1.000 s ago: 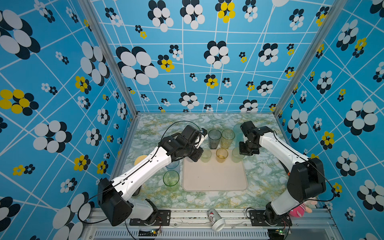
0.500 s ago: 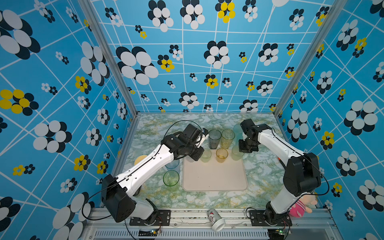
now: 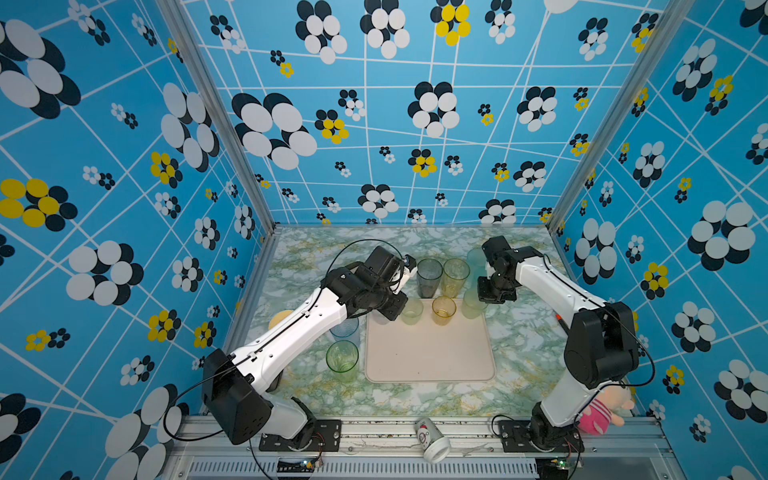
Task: Place the glasses into the tray
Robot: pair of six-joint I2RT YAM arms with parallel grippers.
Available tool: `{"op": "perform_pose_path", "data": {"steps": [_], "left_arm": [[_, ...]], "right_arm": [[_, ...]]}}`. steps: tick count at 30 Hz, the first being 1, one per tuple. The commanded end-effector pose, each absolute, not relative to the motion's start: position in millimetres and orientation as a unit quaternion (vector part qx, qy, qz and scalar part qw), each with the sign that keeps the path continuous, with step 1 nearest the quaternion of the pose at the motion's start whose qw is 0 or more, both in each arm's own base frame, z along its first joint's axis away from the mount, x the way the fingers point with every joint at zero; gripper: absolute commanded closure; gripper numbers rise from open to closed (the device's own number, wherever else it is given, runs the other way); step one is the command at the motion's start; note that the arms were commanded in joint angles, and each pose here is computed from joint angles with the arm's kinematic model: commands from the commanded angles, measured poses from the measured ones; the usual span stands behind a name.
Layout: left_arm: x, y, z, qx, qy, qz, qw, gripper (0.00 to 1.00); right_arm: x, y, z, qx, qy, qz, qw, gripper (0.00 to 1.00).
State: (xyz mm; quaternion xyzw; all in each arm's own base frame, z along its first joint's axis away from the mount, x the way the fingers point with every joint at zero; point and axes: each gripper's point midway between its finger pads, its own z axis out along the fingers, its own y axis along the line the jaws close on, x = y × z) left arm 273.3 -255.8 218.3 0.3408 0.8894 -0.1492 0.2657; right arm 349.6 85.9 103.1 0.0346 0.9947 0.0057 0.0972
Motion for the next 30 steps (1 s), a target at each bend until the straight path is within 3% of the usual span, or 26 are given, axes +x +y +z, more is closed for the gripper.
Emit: {"op": "perform_pose_path", "data": {"steps": [1,11,22,25,30], "left_arm": [[274.9,-256.7,220.6,0.345,0.889,-0.153,0.260,0.72],[274.8,-256.4,217.6,0.347,0.890,-0.150,0.257,0.72],[279.5,-257.4,207.8,0.339,0.893,-0.150,0.256,0.72],[281.4,-257.4,203.5,0.335,0.895,-0.150,0.254,0.73],[286.5,-255.7,195.3,0.323,0.900,-0.149,0.252,0.74]], "right_arm": [[356.3,86.4,105.2,0.037,0.994,0.011,0.102,0.87],[356.4,85.9,116.5,0.039,0.992,0.015,0.117,0.73],[338.2,82.1,167.3,0.034,0.984,0.032,0.171,0.64],[321.9,83.6,182.3,0.024,0.982,0.037,0.184,0.65],[279.0,109.3,186.1,-0.018,0.982,0.045,0.180,0.83]]}}
